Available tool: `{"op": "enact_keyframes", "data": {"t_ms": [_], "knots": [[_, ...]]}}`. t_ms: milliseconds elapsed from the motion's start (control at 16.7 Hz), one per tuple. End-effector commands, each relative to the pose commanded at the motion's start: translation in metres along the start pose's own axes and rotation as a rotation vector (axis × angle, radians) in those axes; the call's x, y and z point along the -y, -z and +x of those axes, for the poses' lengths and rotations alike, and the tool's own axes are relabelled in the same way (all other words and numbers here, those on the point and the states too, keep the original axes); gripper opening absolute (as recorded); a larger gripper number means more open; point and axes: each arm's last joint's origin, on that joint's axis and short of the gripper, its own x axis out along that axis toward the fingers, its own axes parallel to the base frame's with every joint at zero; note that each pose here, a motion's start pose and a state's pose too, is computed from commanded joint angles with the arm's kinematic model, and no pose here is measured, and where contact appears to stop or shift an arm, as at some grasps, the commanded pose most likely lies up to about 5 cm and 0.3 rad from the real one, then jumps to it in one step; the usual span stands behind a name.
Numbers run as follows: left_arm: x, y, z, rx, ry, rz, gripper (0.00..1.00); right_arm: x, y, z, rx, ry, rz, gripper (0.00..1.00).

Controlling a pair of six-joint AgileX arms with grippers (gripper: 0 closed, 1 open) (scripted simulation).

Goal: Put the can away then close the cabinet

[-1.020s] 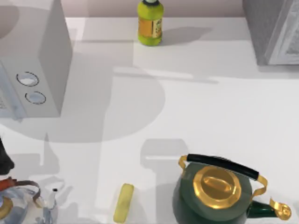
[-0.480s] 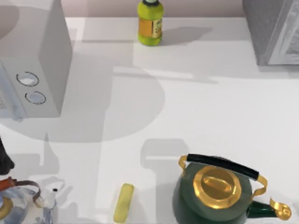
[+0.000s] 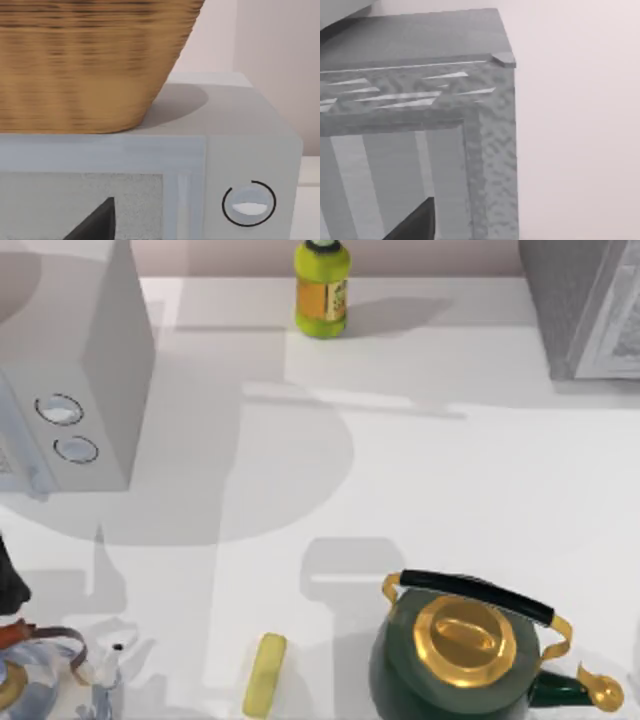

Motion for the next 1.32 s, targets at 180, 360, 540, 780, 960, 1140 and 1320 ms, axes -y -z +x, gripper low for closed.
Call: {"op": "enact_keyframes", "data": {"t_ms": [180,360,540,780,960,1140,1320], "knots": [[0.000,0.000,0.000,0.000,0.000,0.000,1.00,-0.035,-0.047,-0.015,0.016,-0.009,-0.033,1.00],[0.000,0.000,0.000,0.000,0.000,0.000,1.00,-0.058,-0.070,-0.025,0.030,-0.016,-0.061,1.00],[0.000,0.000,0.000,0.000,0.000,0.000,1.00,-0.060,-0.072,-0.026,0.031,-0.017,-0.064,1.00],[0.000,0.000,0.000,0.000,0.000,0.000,1.00,-0.061,-0.072,-0.025,0.032,-0.016,-0.065,1.00],[0.000,0.000,0.000,0.000,0.000,0.000,1.00,-0.073,-0.071,-0.005,0.028,-0.030,-0.053,1.00],[0.000,0.000,0.000,0.000,0.000,0.000,1.00,-0.101,-0.069,0.026,0.019,-0.035,-0.036,1.00],[0.000,0.000,0.000,0.000,0.000,0.000,1.00,-0.145,-0.066,0.058,0.009,-0.025,-0.028,1.00]]}}
